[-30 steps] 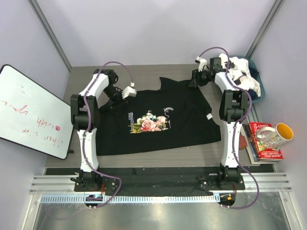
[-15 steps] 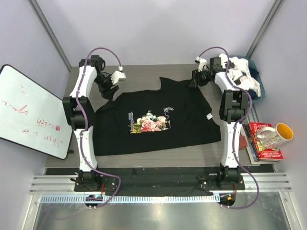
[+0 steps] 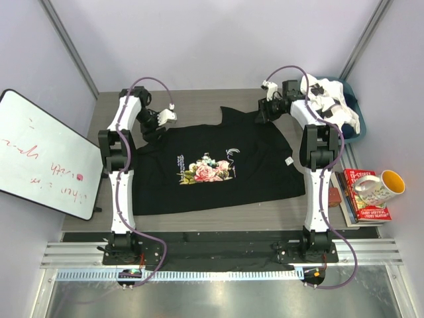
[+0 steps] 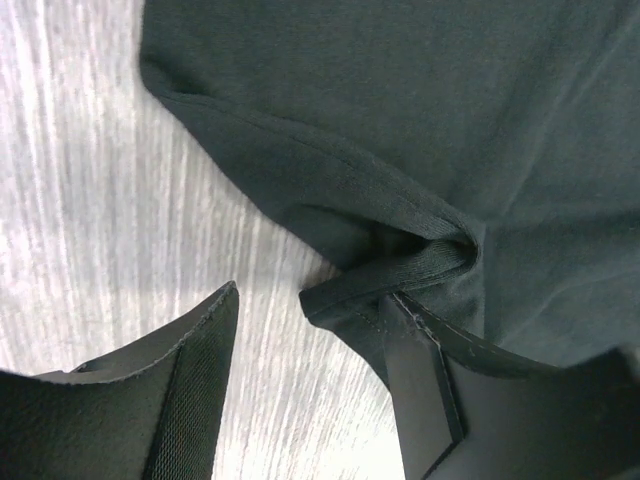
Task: Fold and stack the t-shirts
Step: Grap the side of the flattened tshirt furthest away from the robot with both arms
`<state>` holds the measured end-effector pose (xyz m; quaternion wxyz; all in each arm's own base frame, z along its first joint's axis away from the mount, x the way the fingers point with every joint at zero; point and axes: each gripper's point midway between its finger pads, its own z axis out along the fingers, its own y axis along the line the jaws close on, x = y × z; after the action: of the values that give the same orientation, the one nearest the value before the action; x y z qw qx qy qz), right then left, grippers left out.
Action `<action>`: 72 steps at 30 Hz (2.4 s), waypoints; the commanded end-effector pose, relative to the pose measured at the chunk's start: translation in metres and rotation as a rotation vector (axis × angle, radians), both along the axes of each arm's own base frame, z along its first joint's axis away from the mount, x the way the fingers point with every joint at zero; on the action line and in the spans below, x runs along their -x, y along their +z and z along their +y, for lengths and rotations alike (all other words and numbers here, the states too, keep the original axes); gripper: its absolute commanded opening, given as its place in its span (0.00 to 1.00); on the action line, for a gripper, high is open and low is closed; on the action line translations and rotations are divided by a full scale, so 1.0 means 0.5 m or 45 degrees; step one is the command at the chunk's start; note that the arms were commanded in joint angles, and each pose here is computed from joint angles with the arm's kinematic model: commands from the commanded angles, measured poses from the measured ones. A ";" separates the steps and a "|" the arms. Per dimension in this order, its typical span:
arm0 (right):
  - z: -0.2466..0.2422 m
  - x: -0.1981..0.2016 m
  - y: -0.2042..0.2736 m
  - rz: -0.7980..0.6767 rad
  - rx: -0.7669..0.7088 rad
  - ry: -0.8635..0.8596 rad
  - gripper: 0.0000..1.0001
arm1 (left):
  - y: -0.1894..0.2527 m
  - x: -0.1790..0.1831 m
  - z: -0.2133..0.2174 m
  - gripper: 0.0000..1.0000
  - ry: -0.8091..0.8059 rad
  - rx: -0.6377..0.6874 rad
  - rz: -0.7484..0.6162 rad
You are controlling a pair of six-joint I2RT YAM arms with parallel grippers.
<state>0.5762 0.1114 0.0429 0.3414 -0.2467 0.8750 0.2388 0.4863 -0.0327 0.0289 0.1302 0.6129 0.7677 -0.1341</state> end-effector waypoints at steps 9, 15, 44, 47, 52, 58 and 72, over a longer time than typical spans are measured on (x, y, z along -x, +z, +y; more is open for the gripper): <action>0.003 -0.019 0.104 -0.154 0.024 0.021 0.54 | 0.056 0.108 0.010 0.33 -0.030 -0.019 0.235; 0.011 -0.019 0.099 -0.147 0.025 0.023 0.53 | 0.064 0.100 0.011 0.00 0.023 -0.028 0.211; 0.010 -0.125 0.094 -0.131 -0.238 -0.260 0.63 | 0.210 0.106 0.044 0.00 0.147 -0.201 -0.056; 0.016 -0.129 0.090 -0.137 -0.255 -0.239 0.63 | 0.209 0.116 0.048 0.00 0.144 -0.220 -0.045; 0.019 -0.131 0.075 -0.107 -0.275 -0.256 0.60 | 0.212 0.125 0.051 0.00 0.148 -0.226 -0.038; 0.024 -0.121 0.092 -0.110 -0.288 -0.233 0.11 | 0.211 0.128 0.052 0.00 0.151 -0.234 -0.032; 0.034 -0.063 0.230 -0.290 -0.251 -0.031 0.01 | 0.209 0.123 0.046 0.00 0.148 -0.233 -0.041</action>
<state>0.6122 0.1188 0.0576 0.3872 -0.1588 0.8627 0.2840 0.4509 -0.0086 0.1112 0.1123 0.5798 0.8062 -0.0350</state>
